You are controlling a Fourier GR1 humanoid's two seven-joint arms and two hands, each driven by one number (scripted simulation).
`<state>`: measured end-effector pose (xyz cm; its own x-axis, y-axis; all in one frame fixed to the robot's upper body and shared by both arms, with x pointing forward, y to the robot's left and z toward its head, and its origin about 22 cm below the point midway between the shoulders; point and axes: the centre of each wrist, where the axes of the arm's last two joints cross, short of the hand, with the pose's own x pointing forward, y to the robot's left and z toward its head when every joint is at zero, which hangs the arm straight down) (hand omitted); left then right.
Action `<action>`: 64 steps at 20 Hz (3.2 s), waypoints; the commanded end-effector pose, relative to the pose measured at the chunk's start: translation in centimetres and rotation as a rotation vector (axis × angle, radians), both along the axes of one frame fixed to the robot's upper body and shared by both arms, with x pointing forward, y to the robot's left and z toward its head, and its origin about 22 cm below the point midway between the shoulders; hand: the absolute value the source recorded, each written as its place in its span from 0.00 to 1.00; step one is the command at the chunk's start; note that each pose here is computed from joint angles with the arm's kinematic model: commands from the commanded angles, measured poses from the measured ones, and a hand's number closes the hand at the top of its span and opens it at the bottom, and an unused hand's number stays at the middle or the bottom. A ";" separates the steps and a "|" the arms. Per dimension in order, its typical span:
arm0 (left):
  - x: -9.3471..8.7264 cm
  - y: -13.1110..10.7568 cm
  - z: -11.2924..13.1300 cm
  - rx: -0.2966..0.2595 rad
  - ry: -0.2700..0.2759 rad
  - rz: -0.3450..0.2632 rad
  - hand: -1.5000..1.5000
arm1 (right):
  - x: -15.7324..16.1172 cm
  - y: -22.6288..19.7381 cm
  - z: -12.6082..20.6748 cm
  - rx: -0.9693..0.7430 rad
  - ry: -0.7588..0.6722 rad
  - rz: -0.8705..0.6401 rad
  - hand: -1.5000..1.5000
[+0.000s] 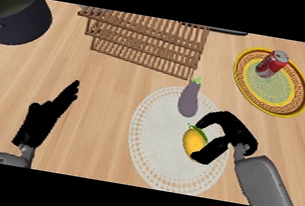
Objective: Pick the lemon from the placemat and place it in the tiered shelf
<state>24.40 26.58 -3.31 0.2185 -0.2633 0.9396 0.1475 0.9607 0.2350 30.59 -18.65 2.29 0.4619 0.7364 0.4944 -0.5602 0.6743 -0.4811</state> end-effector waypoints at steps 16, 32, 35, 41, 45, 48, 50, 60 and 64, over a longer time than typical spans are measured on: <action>0.5 -0.8 0.5 0.004 0.009 0.011 0.50 | -3.7 15.0 6.3 -0.533 -0.443 -0.252 1.00; -1.5 -0.1 -0.7 -0.003 0.022 -0.006 0.50 | -4.9 15.5 20.7 -0.495 -0.966 -0.504 1.00; -0.7 0.0 -0.6 0.005 0.022 -0.015 0.50 | -2.6 16.2 24.0 -0.539 -0.981 -0.536 1.00; 0.1 -0.7 0.1 0.016 0.003 -0.019 0.50 | 2.5 16.1 26.9 -0.593 -0.957 -0.574 1.00; 0.2 -1.0 0.2 0.028 -0.005 -0.022 0.50 | 5.3 15.4 27.9 -0.574 -0.944 -0.590 1.00; 0.0 0.1 -0.4 0.019 0.004 -0.019 0.50 | 8.4 14.9 28.6 -0.599 -0.955 -0.565 1.00; 0.7 -1.1 0.7 0.001 -0.017 -0.029 0.50 | 10.3 13.7 27.1 -0.595 -0.935 -0.544 1.00; 0.8 -1.5 0.5 0.007 -0.015 -0.067 0.50 | 15.0 12.8 25.1 -0.587 -0.834 -0.471 1.00; 0.3 -1.6 -0.1 0.001 -0.023 -0.043 0.50 | 15.8 12.5 22.1 -0.552 -0.759 -0.427 1.00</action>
<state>25.23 25.07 -2.75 0.1649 -0.2774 0.9465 0.1883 0.9508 0.2459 45.59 -5.81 25.73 0.4347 0.8083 0.3971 0.2967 0.2878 -0.9106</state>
